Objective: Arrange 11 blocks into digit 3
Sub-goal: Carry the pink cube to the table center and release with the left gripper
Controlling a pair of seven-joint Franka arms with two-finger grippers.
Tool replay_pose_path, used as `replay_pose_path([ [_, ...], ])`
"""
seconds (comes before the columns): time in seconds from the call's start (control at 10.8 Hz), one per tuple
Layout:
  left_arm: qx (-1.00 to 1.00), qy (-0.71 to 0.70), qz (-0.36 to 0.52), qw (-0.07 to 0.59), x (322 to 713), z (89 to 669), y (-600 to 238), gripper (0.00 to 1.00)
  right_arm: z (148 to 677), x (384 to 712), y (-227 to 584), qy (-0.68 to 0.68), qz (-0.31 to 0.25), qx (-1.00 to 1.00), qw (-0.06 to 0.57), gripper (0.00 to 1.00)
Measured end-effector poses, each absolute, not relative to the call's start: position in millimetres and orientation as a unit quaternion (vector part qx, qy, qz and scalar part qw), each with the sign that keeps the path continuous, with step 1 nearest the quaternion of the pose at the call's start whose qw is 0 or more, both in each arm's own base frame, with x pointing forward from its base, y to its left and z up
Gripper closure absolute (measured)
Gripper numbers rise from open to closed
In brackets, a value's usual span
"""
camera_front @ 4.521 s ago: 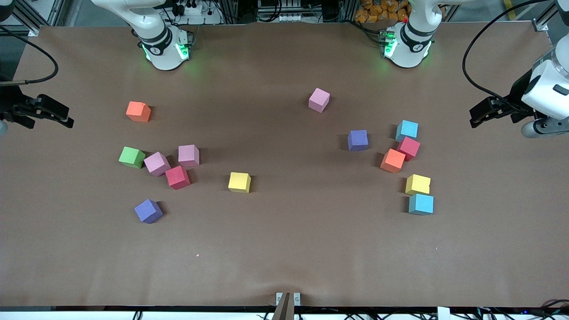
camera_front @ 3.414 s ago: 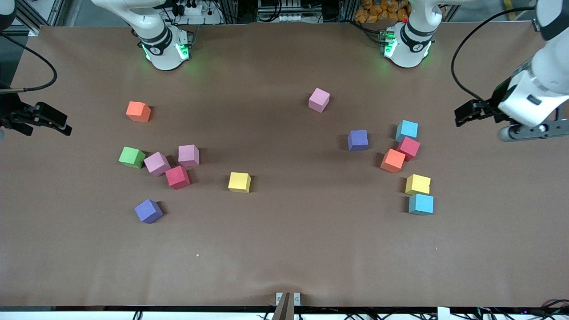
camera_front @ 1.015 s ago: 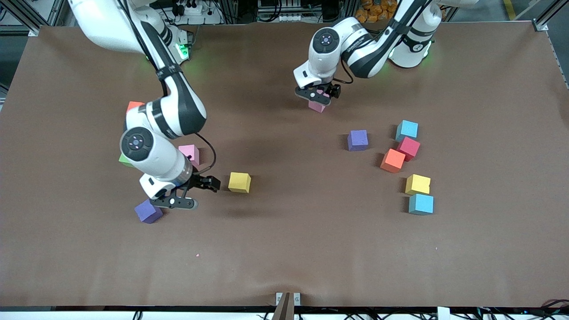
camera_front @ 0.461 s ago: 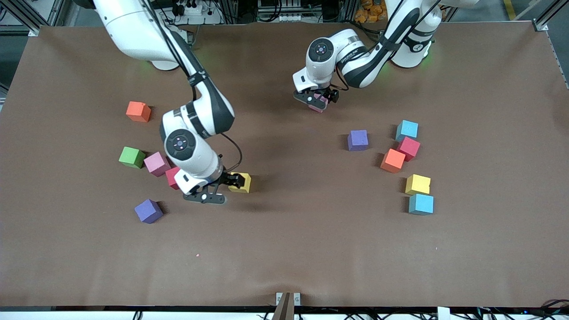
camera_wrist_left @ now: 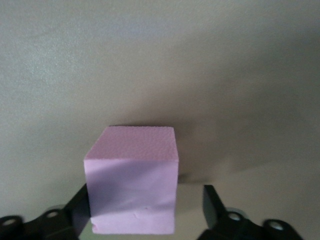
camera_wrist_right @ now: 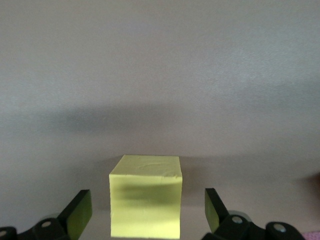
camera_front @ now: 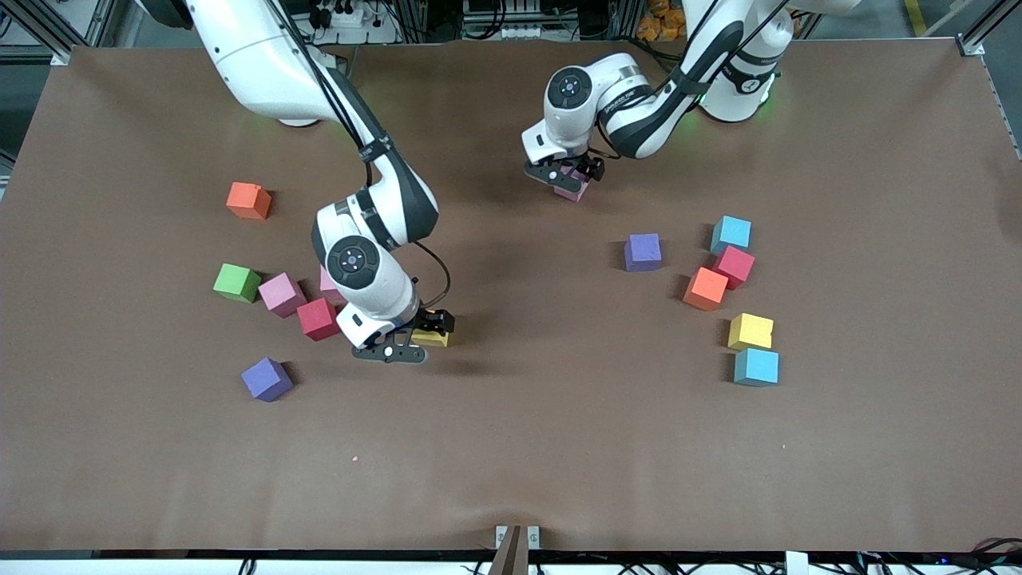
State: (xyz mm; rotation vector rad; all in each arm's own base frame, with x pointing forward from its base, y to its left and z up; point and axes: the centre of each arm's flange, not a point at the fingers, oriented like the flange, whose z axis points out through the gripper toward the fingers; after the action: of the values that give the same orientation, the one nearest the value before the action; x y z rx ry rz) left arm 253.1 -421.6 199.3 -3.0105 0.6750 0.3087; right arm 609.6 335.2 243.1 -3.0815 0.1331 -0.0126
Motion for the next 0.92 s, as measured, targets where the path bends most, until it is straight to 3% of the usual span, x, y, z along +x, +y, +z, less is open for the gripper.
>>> replay_pose_path([
  [0.18,-0.973,0.206,0.104,0.021,253,195,-421,0.40,228,609,335,0.043,-0.003,-0.999,0.025,0.00],
  [0.46,-0.988,0.120,0.094,0.020,257,201,-429,0.45,218,607,335,0.041,0.001,-0.999,0.021,0.00],
  [0.92,-0.996,-0.022,0.085,-0.001,255,217,-475,0.45,199,605,335,0.039,0.006,-0.999,0.016,0.00],
])
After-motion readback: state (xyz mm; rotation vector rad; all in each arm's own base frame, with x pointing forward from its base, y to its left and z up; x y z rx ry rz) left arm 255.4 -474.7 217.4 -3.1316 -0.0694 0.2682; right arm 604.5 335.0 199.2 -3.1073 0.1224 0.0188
